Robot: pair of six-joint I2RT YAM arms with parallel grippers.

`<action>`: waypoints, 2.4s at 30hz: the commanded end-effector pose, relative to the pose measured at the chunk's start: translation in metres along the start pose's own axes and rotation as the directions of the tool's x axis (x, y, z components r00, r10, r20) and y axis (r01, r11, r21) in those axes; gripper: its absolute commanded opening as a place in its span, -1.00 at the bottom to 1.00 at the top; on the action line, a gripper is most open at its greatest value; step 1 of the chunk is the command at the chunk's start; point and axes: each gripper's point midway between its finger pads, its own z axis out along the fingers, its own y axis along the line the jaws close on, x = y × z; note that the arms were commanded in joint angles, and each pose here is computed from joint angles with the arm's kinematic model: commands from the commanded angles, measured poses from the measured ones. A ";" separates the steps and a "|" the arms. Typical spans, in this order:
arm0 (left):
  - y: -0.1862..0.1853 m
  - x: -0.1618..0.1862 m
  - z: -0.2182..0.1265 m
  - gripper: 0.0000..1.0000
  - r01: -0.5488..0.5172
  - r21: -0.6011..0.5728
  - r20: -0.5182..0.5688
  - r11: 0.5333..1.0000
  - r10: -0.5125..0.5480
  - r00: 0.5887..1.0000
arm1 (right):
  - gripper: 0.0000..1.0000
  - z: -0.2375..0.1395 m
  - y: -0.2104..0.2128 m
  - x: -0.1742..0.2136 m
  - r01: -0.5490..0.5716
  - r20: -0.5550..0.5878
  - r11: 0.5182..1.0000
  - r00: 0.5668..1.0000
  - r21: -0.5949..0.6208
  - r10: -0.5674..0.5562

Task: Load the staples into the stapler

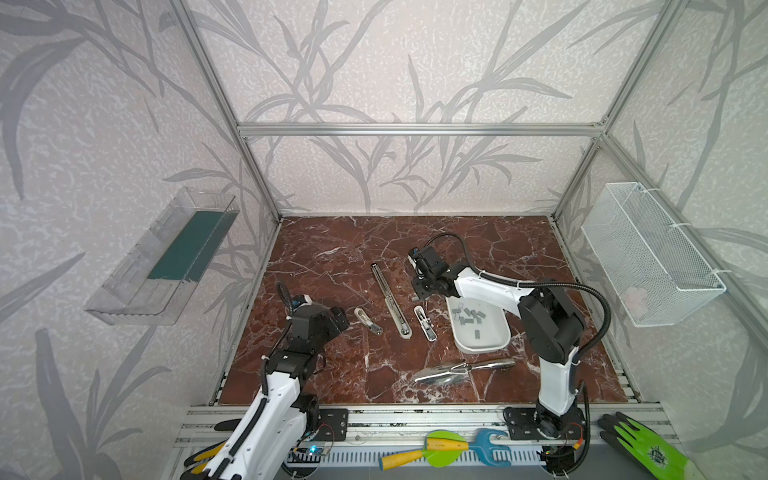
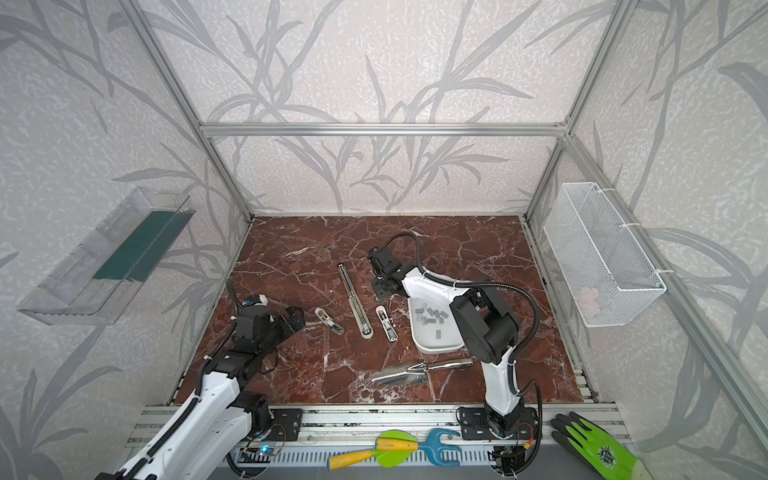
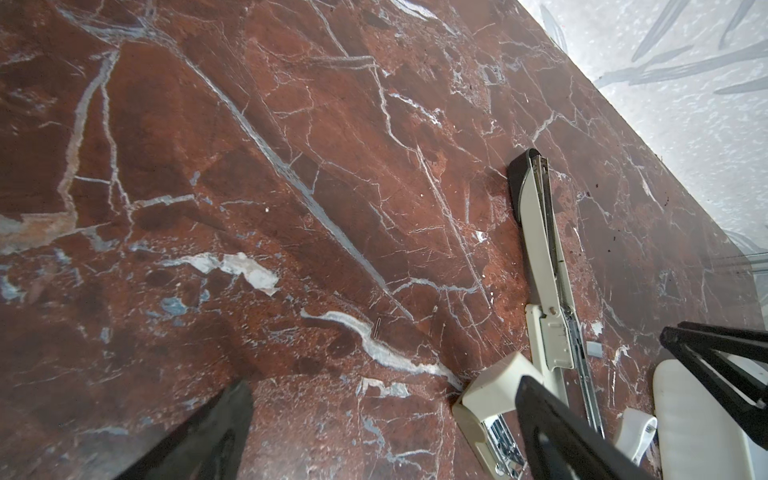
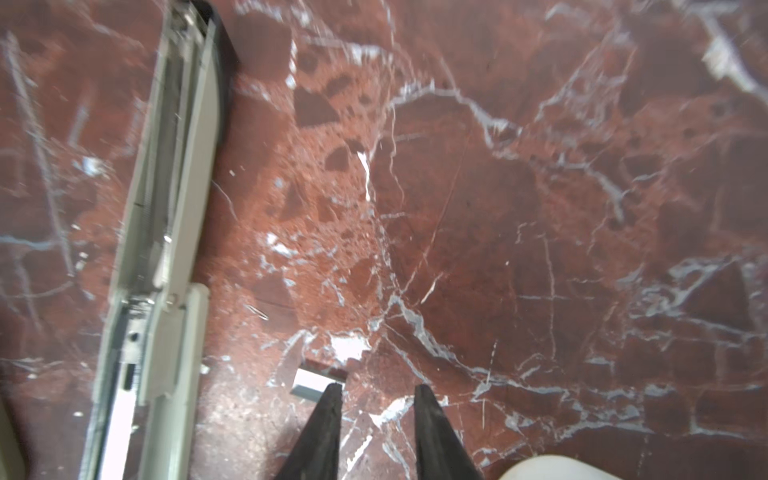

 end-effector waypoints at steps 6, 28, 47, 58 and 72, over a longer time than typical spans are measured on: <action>0.002 -0.001 -0.001 0.98 0.004 0.001 0.010 1.000 -0.004 1.000 | -0.25 0.015 0.009 0.032 0.104 -0.173 0.992 0.978 -0.066 -0.114; 0.001 0.001 0.001 0.98 0.003 0.007 0.003 1.000 -0.003 1.000 | -0.10 0.038 0.001 0.029 0.077 -0.178 0.997 0.981 0.017 -0.073; 0.000 0.001 0.001 0.98 0.004 0.017 0.002 1.000 -0.004 1.000 | -0.09 0.042 0.017 0.016 0.007 -0.117 0.997 0.993 -0.075 -0.016; -0.001 0.000 0.001 0.98 0.004 0.019 0.001 1.000 -0.004 1.000 | -0.08 0.023 0.003 0.030 0.023 -0.129 1.000 0.991 -0.016 -0.024; -0.002 0.001 0.001 0.98 0.004 0.023 0.000 1.000 -0.004 1.000 | -0.21 0.047 -0.013 0.024 -0.009 -0.151 0.997 0.988 0.080 0.021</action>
